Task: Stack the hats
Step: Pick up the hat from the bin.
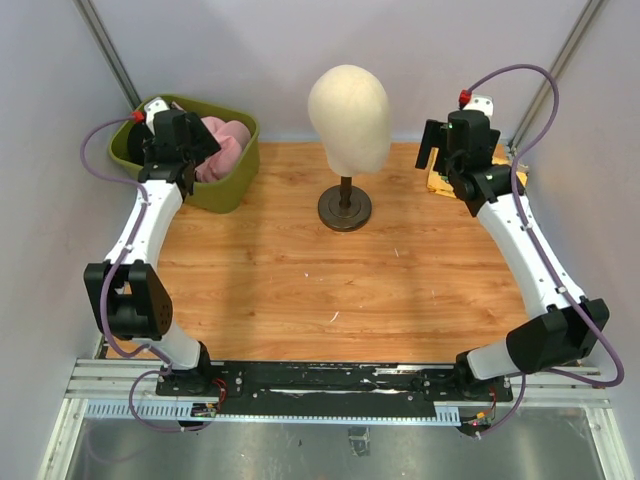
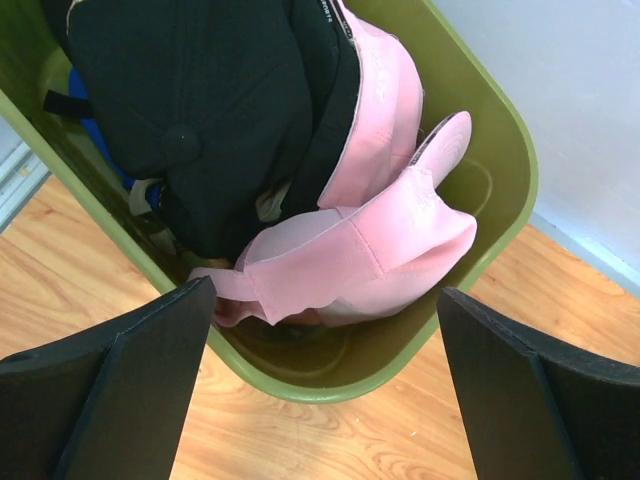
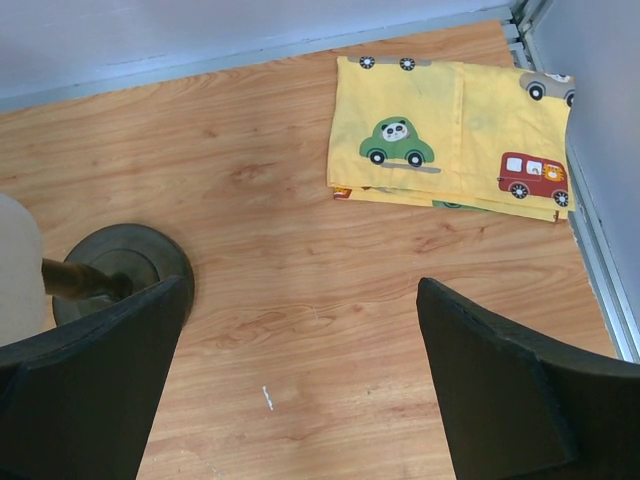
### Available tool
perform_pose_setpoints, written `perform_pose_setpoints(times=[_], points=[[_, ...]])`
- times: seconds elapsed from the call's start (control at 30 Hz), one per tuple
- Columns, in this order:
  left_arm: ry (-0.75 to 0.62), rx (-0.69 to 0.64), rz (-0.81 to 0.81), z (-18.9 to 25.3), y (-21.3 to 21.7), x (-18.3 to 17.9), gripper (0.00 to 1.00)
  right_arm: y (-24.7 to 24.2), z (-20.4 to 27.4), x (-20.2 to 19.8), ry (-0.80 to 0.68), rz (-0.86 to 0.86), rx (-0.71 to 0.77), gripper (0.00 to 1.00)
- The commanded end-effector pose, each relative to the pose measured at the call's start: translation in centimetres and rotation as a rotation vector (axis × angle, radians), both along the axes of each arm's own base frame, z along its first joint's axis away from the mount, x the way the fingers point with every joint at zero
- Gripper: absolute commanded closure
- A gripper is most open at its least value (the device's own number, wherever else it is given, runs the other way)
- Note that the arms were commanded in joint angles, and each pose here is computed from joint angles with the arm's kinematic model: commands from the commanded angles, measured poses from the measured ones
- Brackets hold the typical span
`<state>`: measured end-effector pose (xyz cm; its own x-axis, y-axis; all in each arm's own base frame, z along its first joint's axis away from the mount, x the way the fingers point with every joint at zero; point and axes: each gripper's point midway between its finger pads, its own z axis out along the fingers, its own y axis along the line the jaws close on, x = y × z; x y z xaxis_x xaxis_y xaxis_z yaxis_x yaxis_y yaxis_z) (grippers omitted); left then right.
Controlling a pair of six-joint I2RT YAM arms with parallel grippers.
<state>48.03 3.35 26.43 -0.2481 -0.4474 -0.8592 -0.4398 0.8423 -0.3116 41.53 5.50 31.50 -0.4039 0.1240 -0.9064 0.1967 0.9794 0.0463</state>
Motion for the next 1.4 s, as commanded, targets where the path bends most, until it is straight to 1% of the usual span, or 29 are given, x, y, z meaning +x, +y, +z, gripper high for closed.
perform_pose_setpoints(times=[0.0,0.13,0.33,0.5,0.57,0.7,0.77,0.8,0.83,0.87,0.9,0.97,1.07,1.1,1.13,1.37], points=[[-0.025,-0.042,-0.005,0.1,0.0,0.8,0.01,0.8,1.1,-0.6,-0.045,0.010,-0.028,0.02],[-0.045,-0.094,-0.002,-0.7,-0.2,1.3,0.00,1.4,1.1,-0.9,-0.052,0.023,-0.031,0.02],[-0.108,-0.126,0.013,-1.3,-0.2,2.3,0.00,1.9,1.2,-1.4,-0.054,0.041,-0.034,0.02],[-0.125,-0.111,0.036,-2.1,0.4,3.1,0.00,2.2,1.2,-1.9,-0.060,0.057,-0.035,0.02],[-0.139,-0.105,0.020,-2.1,0.2,3.6,0.00,2.4,1.2,-2.0,-0.060,0.063,-0.039,0.02],[-0.128,-0.079,0.012,-2.6,0.4,4.5,0.01,2.6,1.5,-2.1,-0.069,0.069,-0.044,0.02],[-0.122,-0.070,0.009,-3.0,0.5,4.6,0.03,2.8,1.7,-2.2,-0.071,0.074,-0.049,0.02],[-0.125,-0.069,-0.004,-3.0,0.3,4.7,0.07,2.9,1.8,-2.3,-0.073,0.077,-0.050,0.02],[-0.131,-0.068,-0.020,-3.0,0.1,4.8,0.13,3.0,1.9,-2.3,-0.075,0.081,-0.050,0.02],[-0.138,-0.071,-0.031,-3.0,-0.1,4.8,0.22,3.1,2.0,-2.3,-0.077,0.085,-0.050,0.02],[-0.145,-0.073,-0.039,-2.9,-0.3,4.8,0.33,3.2,2.1,-2.4,-0.080,0.088,-0.050,0.02],[-0.157,-0.079,-0.042,-2.6,-0.4,4.6,0.67,2.8,2.3,-2.5,-0.086,0.060,-0.068,0.02],[-0.190,-0.080,-0.047,-1.5,-0.5,4.1,0.96,2.9,2.5,-2.6,-0.092,0.058,-0.072,0.02],[-0.204,-0.079,-0.049,-1.0,-0.5,3.9,0.99,2.9,2.6,-2.6,-0.093,0.058,-0.075,0.02],[-0.224,-0.080,-0.051,-0.1,-0.5,3.7,1.00,3.0,2.7,-2.6,-0.095,0.057,-0.079,0.02],[-0.403,-0.086,-0.068,7.4,-0.9,2.3,0.99,3.2,3.6,-2.9,-0.115,0.055,-0.103,0.02]])
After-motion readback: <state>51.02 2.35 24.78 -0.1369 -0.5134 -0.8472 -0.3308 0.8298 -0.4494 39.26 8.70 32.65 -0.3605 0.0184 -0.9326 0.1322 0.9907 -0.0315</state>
